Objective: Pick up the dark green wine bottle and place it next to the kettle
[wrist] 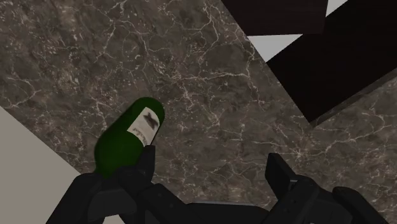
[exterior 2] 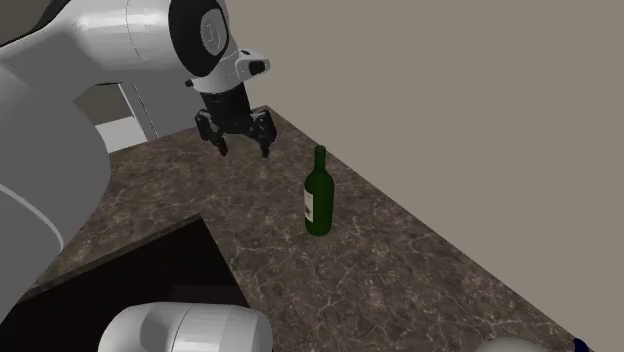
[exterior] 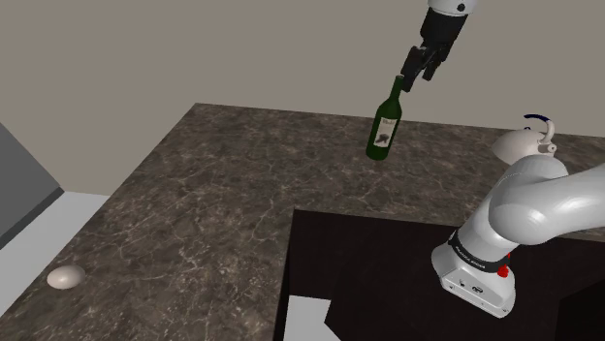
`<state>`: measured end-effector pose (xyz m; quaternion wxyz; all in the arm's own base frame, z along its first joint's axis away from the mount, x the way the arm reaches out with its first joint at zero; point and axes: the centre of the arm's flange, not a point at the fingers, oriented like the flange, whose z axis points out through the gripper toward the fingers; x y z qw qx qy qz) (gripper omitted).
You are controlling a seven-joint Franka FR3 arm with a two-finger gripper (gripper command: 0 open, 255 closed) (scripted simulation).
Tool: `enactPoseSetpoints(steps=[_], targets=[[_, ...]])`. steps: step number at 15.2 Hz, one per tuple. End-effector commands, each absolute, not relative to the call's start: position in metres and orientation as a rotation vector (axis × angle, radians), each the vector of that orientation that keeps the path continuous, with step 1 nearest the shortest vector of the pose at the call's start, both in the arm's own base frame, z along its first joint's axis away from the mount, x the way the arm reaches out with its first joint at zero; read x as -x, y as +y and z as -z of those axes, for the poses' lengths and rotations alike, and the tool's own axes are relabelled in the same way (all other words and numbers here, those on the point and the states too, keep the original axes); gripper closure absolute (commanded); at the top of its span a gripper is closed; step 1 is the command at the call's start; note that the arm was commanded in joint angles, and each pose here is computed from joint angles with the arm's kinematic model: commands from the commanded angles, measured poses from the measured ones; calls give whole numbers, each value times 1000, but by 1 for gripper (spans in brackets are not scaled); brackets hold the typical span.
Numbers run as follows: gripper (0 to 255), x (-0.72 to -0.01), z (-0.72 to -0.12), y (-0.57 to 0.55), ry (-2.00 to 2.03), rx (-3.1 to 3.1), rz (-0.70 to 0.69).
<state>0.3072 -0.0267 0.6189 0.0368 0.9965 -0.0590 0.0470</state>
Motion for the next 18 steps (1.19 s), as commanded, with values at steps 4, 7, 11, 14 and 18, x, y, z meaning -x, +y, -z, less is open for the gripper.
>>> enactPoseSetpoints(steps=[4,7,11,14,18], targets=[[0,-324,-609,-60,-183,-3058,-169],[0,-340,-600,-93,-186,-3058,-193],[0,-363,-587,-138,-189,-3056,-225],[0,-380,-579,-171,-191,-3055,-250],[0,-388,-565,-185,-192,-3054,-259]])
